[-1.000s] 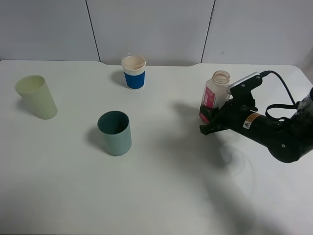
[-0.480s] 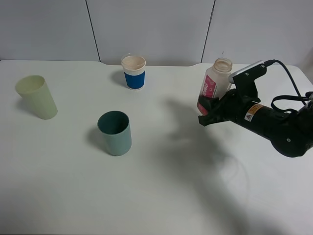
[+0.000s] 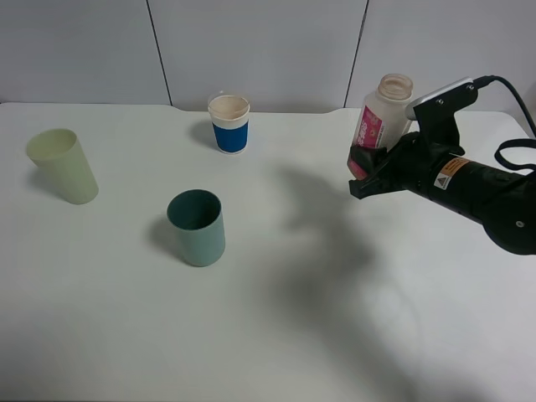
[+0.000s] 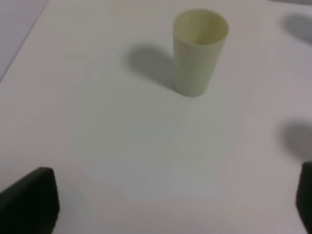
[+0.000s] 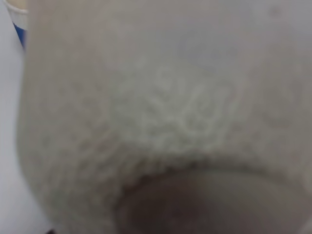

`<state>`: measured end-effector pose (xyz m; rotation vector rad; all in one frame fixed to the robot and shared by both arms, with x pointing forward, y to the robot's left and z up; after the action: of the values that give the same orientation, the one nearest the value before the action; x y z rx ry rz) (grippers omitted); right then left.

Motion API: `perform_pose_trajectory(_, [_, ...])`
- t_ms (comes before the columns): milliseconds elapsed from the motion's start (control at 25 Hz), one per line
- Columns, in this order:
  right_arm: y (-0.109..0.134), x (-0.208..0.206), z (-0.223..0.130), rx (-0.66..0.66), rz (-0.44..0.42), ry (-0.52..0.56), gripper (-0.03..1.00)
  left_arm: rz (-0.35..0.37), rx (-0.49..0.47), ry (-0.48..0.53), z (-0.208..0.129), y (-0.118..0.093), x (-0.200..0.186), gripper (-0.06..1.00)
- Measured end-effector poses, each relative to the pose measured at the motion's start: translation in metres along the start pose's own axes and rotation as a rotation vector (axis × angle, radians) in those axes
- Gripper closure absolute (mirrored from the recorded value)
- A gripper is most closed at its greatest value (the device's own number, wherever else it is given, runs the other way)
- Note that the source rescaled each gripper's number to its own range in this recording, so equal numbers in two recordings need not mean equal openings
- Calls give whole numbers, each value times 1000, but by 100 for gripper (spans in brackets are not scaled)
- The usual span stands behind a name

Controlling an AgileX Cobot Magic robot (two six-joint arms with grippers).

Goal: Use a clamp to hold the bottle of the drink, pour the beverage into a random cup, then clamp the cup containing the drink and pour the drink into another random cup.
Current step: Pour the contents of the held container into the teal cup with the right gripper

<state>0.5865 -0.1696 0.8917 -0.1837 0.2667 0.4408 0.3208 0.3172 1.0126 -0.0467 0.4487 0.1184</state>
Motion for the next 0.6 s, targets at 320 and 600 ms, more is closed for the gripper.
perform_pose_trajectory(320, [-3,-8,15,-10,-9,-18,97,0,0,0,0,0,0,2])
perform_pose_trajectory(600, [2,2,27,-30,7,7,97,1,0,0,0,0,0,2])
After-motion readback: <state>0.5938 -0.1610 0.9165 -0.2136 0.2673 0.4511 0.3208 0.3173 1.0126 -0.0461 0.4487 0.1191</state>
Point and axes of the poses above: a point on each arm's last joint axis where the gripper is mounted, x pointing out along that axis toward the gripper, y along the wrist's bending axis when the last joint is at zero, z = x × y, the point moved 10 cm from there along x, pointing out along that axis toward the gripper, and after that the axes turned 2 degrees about x, right-handed, at the moved point
